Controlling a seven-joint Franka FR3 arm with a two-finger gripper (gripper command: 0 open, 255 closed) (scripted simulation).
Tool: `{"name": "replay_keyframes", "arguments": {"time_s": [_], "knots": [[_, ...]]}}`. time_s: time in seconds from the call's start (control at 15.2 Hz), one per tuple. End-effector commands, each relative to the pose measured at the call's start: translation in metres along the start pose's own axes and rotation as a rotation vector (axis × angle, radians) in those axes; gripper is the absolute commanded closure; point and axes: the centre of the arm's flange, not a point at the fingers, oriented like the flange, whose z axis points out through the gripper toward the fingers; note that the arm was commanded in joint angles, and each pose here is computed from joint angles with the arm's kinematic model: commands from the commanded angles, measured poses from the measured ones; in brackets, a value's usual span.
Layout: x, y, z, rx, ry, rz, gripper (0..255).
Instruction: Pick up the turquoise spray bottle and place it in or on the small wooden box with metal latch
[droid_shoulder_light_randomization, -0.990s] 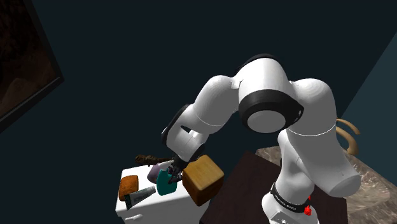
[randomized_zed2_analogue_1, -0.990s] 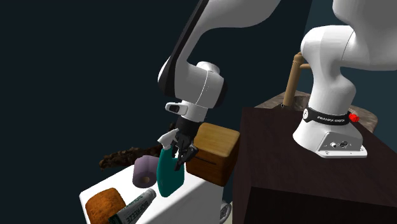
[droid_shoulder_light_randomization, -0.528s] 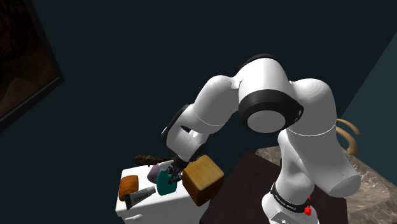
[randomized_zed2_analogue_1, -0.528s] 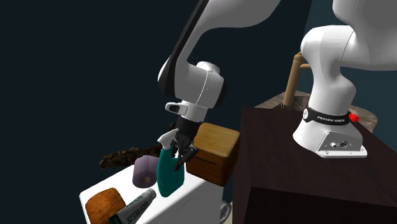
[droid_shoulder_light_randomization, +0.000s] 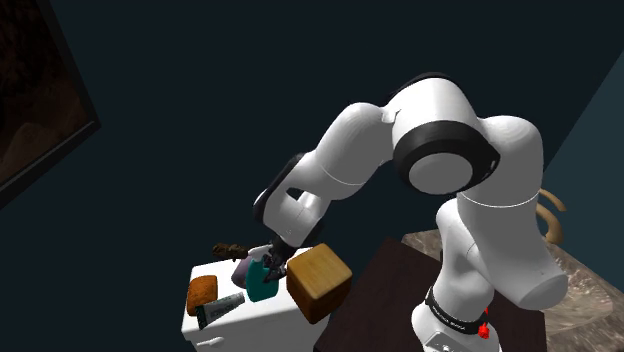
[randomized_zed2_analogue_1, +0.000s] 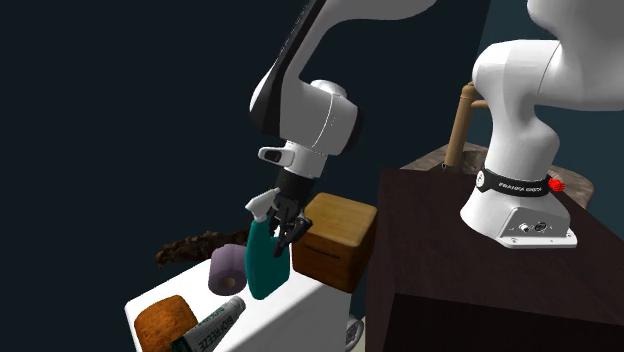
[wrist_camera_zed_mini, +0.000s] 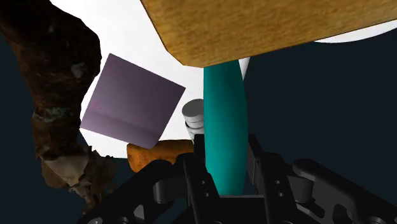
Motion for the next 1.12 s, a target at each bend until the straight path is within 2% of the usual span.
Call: {"name": "replay_keyframes", "arguments": {"time_s": [0.0, 1.06], "knots": [[0.006, -0.001, -0.009, 0.0, 0.0, 0.0, 255], [0.048, -0.001, -0.083, 0.0, 0.0, 0.0, 255]]}}
